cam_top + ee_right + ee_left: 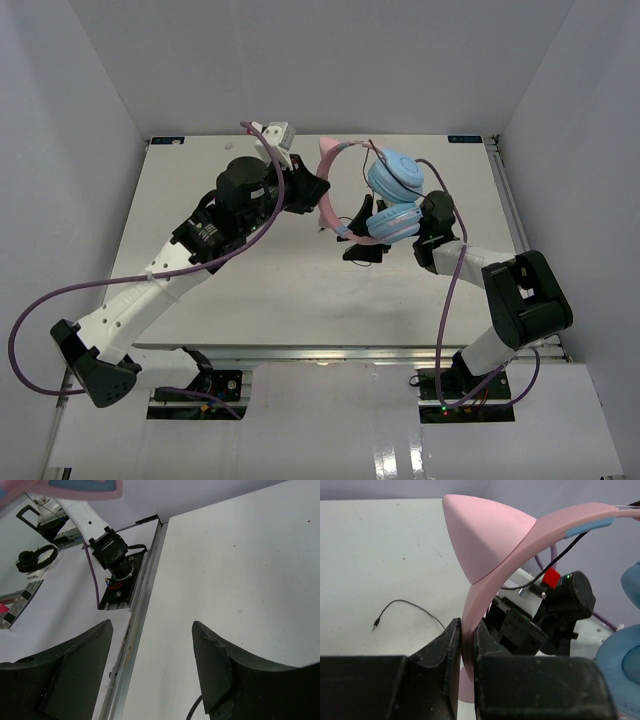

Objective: Wrap the headphones

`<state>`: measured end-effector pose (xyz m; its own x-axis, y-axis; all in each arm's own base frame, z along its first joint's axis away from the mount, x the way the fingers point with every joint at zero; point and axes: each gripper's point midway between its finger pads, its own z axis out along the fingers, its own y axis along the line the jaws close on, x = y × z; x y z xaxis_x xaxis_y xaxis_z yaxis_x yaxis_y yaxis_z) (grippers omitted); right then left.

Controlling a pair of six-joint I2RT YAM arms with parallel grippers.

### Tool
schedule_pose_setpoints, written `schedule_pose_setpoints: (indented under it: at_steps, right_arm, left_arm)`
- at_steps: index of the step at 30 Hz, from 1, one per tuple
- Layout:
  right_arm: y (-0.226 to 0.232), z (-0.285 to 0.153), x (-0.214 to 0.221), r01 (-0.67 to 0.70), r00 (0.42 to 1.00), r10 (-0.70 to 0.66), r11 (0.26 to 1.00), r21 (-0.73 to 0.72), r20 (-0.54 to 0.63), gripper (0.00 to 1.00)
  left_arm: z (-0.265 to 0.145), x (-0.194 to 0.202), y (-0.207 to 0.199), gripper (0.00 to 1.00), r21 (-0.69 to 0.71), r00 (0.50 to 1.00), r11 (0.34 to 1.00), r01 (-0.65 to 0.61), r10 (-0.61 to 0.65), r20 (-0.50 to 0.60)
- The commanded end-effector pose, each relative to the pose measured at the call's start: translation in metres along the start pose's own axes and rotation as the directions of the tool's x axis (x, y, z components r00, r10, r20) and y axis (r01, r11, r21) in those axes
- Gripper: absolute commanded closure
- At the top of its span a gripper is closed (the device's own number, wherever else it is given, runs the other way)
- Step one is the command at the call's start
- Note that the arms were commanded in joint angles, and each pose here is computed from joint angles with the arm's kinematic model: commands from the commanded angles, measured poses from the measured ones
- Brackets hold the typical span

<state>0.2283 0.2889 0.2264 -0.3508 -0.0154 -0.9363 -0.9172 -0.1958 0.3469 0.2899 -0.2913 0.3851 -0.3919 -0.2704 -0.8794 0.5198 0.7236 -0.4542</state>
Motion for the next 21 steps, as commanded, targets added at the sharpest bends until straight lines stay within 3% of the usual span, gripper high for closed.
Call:
schedule_pose_setpoints:
  at_steps: [1,8,15,21]
  right_arm:
    - [0.014,0.001,-0.001,0.042,0.999,-0.042,0.999,-0.029,0.003,0.29]
    - [0.018,0.001,0.004,0.049,0.999,-0.049,0.999,-0.016,0.002,0.31]
    - [0.034,0.007,0.004,0.072,0.997,-0.072,0.997,-0.036,0.004,0.40]
    - [0.045,0.015,0.003,0.100,0.995,-0.100,0.993,-0.060,-0.003,0.73]
  left_arm:
    - [-0.025,-0.077,-0.011,1.00,0.015,0.942,0.988,0.157,-0.154,0.297]
    - [-0.033,-0.112,0.007,1.00,-0.043,0.859,0.968,0.249,-0.200,0.472]
    - [-0.031,-0.126,0.015,1.00,-0.101,0.838,0.965,0.240,-0.154,0.523]
    - [-0.035,-0.129,0.026,1.00,-0.161,0.831,0.959,0.232,-0.109,0.546]
